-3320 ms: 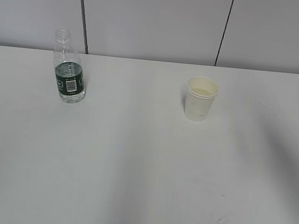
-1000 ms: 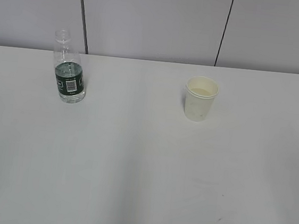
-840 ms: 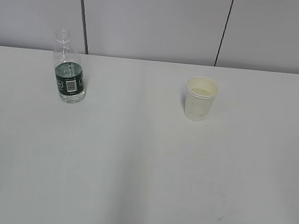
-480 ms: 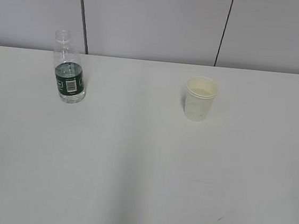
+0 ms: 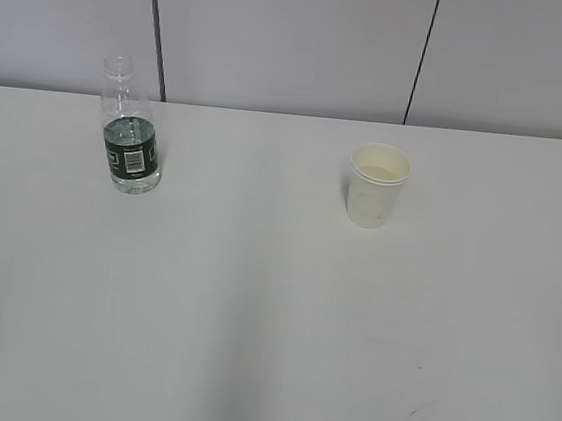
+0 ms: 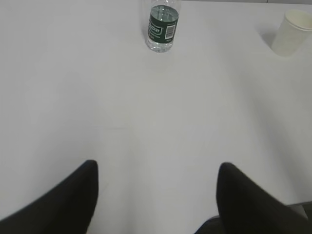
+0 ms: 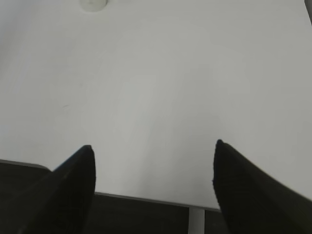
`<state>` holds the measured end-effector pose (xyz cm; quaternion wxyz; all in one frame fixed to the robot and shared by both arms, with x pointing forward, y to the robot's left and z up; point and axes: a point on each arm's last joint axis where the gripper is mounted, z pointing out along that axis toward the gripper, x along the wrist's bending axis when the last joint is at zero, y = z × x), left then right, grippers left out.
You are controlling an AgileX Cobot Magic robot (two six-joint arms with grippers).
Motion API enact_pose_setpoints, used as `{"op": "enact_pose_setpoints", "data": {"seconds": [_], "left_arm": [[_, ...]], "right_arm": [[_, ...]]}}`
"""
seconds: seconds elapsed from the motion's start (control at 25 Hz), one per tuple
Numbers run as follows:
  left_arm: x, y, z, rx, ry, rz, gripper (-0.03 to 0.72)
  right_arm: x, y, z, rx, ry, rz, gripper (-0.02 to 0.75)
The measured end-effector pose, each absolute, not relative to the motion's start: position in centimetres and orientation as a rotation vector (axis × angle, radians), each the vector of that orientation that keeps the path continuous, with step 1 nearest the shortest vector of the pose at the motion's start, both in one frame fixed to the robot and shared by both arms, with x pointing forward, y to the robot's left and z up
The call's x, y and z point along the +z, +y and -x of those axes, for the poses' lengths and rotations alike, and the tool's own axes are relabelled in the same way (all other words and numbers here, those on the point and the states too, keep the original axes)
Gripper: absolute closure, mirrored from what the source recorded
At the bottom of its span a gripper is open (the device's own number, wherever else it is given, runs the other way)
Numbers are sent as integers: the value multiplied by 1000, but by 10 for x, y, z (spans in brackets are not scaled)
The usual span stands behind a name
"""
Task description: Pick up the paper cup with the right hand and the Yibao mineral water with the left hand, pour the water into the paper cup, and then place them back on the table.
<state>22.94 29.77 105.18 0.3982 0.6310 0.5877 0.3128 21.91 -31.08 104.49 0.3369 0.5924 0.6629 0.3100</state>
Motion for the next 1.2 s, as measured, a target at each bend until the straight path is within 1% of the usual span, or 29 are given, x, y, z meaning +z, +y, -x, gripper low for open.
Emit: {"op": "enact_pose_setpoints", "data": {"seconds": [0.24,0.8,1.2], "left_arm": [[1052,298,-229,792,1488,-1598,220],[1052,298,-229,792,1488,-1598,220],[1052,298,-229,792,1488,-1598,225]], "right_arm": [[1041,-307,-228,863,1712,-1500,153],[1041,-307,-230,874,1707,-1486,153],[1041,-307,-229,790,1577,-1580,153]]}}
